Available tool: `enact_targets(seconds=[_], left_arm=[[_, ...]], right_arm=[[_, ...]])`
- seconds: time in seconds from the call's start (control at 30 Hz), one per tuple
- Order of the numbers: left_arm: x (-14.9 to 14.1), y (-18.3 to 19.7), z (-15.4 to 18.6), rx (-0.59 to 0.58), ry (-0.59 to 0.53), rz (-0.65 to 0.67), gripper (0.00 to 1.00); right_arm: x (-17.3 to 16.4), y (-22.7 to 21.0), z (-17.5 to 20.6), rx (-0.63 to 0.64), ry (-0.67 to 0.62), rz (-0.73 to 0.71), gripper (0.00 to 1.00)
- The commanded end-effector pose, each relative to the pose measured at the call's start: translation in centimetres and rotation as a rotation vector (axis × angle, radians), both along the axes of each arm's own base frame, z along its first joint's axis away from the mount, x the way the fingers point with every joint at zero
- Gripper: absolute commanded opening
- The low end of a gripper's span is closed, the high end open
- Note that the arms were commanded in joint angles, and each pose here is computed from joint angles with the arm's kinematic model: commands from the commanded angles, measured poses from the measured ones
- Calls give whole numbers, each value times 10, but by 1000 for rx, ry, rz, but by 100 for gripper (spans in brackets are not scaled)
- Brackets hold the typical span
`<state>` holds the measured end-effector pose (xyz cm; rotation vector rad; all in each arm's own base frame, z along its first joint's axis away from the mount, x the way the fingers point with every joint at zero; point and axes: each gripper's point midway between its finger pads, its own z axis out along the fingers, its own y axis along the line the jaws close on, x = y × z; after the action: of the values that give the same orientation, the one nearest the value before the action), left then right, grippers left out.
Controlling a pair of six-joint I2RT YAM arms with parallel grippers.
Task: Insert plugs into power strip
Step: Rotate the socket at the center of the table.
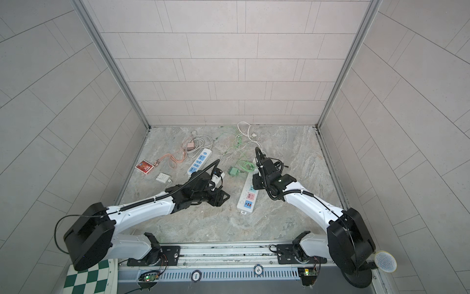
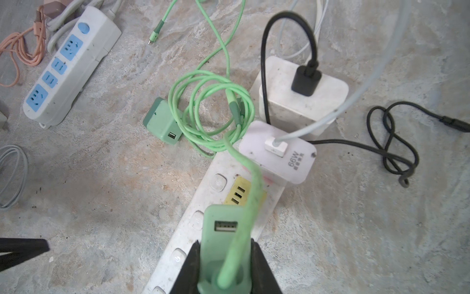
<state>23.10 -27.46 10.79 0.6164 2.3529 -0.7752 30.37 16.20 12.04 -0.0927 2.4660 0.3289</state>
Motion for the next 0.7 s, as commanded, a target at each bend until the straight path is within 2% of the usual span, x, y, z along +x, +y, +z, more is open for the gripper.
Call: enact_targets(seconds=[0.0, 0.27, 0.67], left_arm=[[8, 27, 2, 54, -66, 117, 70], [16, 61, 25, 16, -175, 268, 80], [18, 70, 30, 1, -176, 310, 81]], right_arm=[[6, 2, 3, -6, -40, -37, 1], [-1, 7, -8, -36, -49, -64, 1], [-6, 1, -20, -30, -65, -118, 0]])
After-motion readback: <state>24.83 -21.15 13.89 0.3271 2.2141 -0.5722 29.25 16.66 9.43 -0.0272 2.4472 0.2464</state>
